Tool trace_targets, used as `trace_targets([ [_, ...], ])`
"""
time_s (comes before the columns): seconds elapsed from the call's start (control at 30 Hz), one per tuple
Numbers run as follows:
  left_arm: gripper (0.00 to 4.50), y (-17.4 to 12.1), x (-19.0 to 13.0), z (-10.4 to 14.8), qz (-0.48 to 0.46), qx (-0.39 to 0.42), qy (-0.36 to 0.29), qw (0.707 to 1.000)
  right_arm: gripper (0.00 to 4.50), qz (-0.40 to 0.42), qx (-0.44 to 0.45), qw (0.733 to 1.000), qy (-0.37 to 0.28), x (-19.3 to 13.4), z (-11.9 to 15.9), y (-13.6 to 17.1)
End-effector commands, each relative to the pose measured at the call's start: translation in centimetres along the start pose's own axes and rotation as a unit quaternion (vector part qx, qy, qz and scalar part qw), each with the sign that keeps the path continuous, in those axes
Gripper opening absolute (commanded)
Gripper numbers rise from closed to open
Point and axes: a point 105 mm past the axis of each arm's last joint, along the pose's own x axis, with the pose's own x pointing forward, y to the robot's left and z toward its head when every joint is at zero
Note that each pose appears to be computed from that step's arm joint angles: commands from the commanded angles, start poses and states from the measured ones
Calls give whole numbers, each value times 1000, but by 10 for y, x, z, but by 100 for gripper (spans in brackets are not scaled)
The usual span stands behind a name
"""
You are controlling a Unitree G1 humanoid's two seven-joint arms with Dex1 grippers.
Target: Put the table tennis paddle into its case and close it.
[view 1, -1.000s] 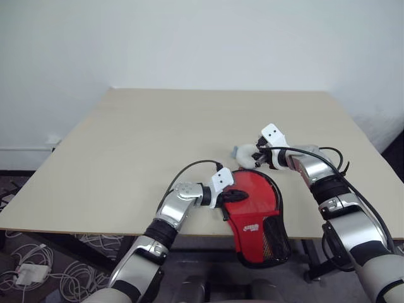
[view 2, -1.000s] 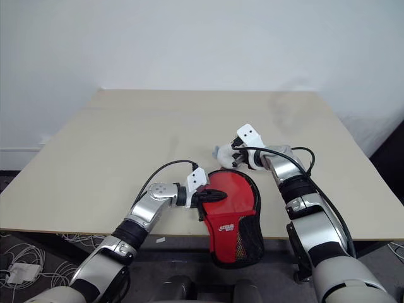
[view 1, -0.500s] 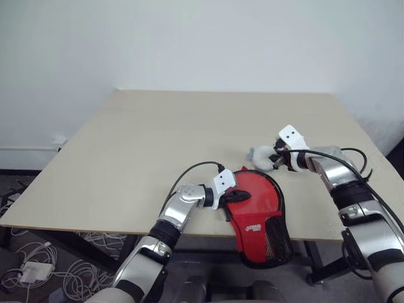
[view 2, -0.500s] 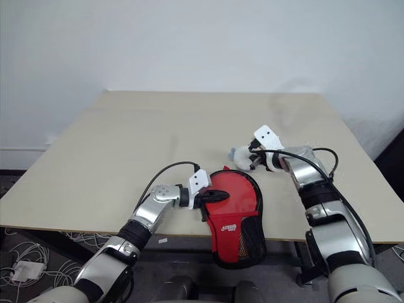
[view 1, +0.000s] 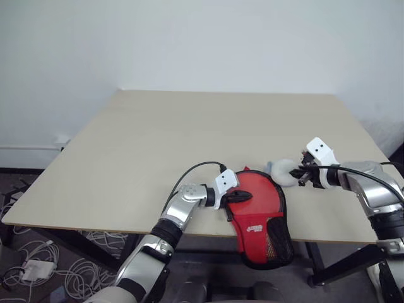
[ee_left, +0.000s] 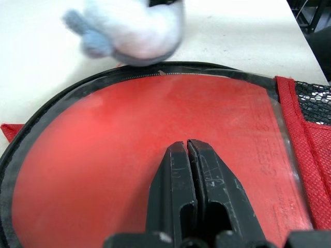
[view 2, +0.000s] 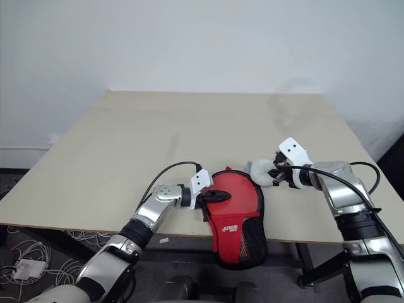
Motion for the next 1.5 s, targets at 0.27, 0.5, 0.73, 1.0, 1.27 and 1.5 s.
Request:
trace_targets([
  [0.27, 0, -13, 4, -36, -25, -26, 70, 997, 6, -14, 6, 1000, 8, -49, -16, 2],
  [0.5, 0, -13, 7, -32, -32, -23, 69, 997, 6, 37, 3, 999, 25, -66, -29, 28],
  [0.73, 0, -13, 8, -33, -37, -21, 71, 997, 6, 101, 1, 994, 38, -83, -38, 53],
  [1.0, 0, -12, 9, -31, -40, -18, 71, 996, 6, 160, -7, 985, 64, -98, -55, 72],
  [1.27, 0, -11, 10, -30, -43, -18, 72, 996, 6, 235, -23, 969, 75, -109, -70, 107],
  [1.5, 0, -11, 10, -30, -44, -18, 73, 996, 6, 289, -35, 953, 79, -116, -79, 136],
])
